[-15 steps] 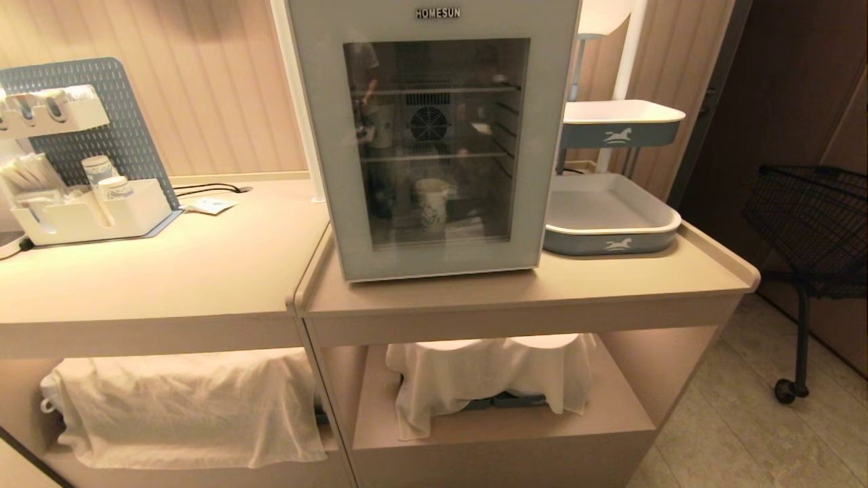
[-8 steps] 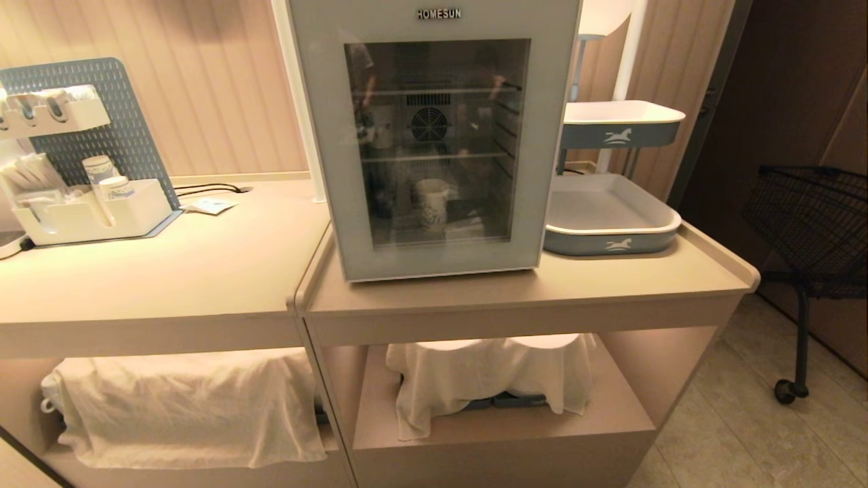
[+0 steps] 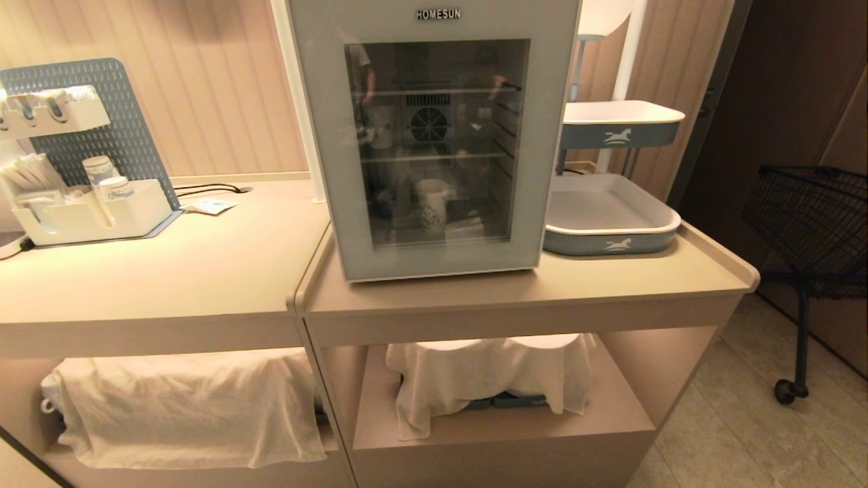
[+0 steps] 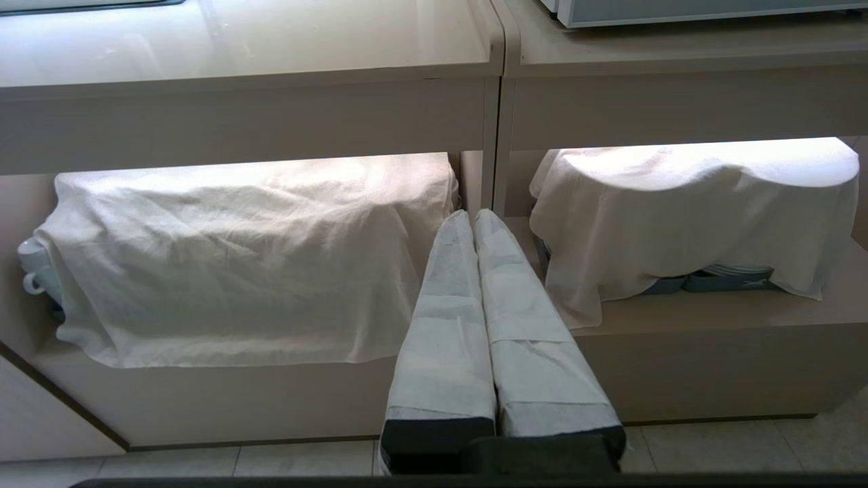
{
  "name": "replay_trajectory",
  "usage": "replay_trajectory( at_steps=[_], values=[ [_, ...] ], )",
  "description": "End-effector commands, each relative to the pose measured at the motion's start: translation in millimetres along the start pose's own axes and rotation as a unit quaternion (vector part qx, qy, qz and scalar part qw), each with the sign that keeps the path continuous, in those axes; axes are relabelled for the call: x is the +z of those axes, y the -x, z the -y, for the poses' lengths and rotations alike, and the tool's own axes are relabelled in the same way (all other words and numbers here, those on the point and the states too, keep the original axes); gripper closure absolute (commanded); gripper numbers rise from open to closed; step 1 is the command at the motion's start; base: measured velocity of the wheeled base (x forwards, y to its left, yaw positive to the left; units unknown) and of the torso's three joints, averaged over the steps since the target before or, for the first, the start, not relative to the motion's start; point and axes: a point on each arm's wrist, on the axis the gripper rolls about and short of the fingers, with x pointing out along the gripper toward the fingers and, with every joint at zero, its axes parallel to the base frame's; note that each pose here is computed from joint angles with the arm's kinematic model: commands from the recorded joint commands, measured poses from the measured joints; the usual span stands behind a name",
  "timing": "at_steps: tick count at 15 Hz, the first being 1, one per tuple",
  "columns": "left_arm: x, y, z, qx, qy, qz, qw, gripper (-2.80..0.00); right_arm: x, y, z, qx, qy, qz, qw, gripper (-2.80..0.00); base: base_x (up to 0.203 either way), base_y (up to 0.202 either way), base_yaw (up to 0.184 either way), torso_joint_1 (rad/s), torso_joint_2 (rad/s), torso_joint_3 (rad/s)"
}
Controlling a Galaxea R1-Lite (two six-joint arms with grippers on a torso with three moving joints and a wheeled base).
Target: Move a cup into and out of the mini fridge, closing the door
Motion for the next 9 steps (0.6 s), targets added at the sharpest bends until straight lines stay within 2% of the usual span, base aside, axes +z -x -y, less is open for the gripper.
replay_trajectory(
  at_steps=[1,9],
  values=[
    [-0.5,0.0,0.0,0.000,0.000,0.000,1.0000,0.00,0.3,0.1,0.0,0.000,0.001,0.002,1.000,0.00,0.000,0.000,0.000,0.000,0.00,0.000],
    [-0.5,0.0,0.0,0.000,0.000,0.000,1.0000,0.00,0.1,0.1,0.0,0.000,-0.006,0.002,1.000,0.00,0.000,0.000,0.000,0.000,0.00,0.000]
  ],
)
